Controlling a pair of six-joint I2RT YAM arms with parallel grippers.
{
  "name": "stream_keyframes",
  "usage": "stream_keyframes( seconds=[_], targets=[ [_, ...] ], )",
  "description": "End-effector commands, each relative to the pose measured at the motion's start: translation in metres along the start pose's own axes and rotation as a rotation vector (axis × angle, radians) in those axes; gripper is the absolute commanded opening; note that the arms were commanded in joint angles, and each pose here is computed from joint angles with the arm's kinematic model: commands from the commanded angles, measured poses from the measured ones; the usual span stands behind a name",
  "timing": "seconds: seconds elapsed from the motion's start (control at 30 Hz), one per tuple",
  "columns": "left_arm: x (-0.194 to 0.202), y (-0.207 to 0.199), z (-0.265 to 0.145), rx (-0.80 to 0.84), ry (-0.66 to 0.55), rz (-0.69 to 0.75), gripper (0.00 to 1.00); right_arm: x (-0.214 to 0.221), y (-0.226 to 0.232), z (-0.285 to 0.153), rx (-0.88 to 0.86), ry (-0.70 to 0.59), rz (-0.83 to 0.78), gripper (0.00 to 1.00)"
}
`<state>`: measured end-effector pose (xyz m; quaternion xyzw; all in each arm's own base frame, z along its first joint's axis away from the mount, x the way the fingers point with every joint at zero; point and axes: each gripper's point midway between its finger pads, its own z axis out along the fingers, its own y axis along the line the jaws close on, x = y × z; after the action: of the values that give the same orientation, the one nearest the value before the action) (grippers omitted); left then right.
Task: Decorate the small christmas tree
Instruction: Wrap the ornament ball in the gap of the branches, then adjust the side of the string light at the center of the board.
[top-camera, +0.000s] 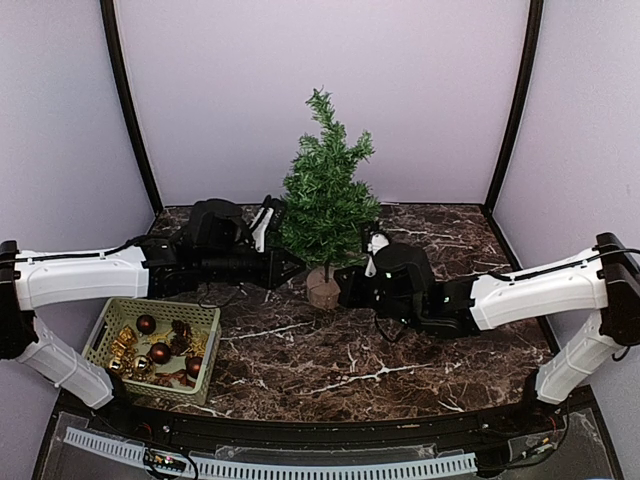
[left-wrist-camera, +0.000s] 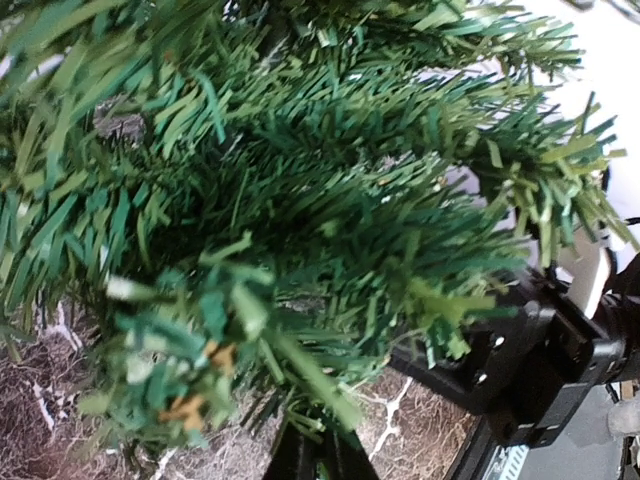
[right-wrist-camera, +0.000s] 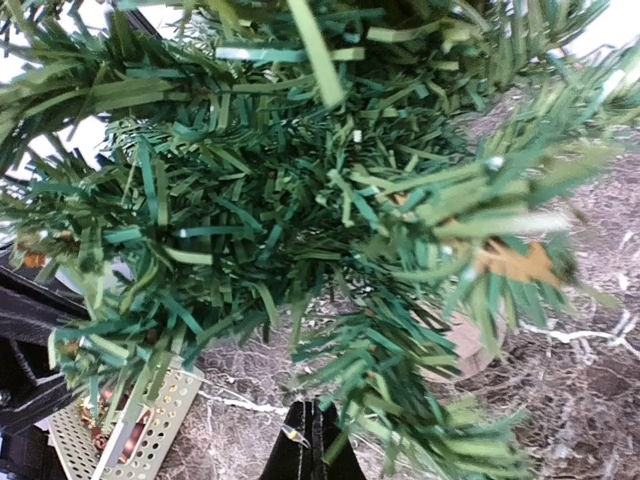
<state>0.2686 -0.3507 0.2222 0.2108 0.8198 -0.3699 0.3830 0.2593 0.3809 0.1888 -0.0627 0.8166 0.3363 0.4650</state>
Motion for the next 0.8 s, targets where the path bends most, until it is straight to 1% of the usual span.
stream_keyframes(
  seconds=[0.0,0.13,0.27,0.4,0.6,0.77],
  targets=[
    [-0.013,-0.004,-0.013,-0.020,-0.034,0.021,0.04,-0.024,0.007,-0.018,0.021,-0.066,-0.002,0.00],
    [-0.015,0.001,-0.017,-0.051,-0.041,0.025,0.01,-0.032,0.000,-0.026,0.053,-0.096,0.004,0.00],
    [-0.014,0.007,-0.022,-0.087,-0.039,0.028,0.00,-0.028,-0.012,-0.025,0.116,-0.094,-0.009,0.00],
    [-0.015,0.013,-0.025,-0.118,-0.045,0.029,0.00,-0.011,-0.018,-0.018,0.123,-0.052,-0.007,0.00],
    [-0.021,0.027,-0.029,-0.148,-0.061,0.014,0.00,0.022,-0.014,-0.006,0.063,0.020,0.002,0.00],
    [-0.027,0.037,-0.031,-0.120,-0.076,-0.009,0.00,0.040,-0.010,0.008,0.049,0.051,-0.015,0.00]
  ],
)
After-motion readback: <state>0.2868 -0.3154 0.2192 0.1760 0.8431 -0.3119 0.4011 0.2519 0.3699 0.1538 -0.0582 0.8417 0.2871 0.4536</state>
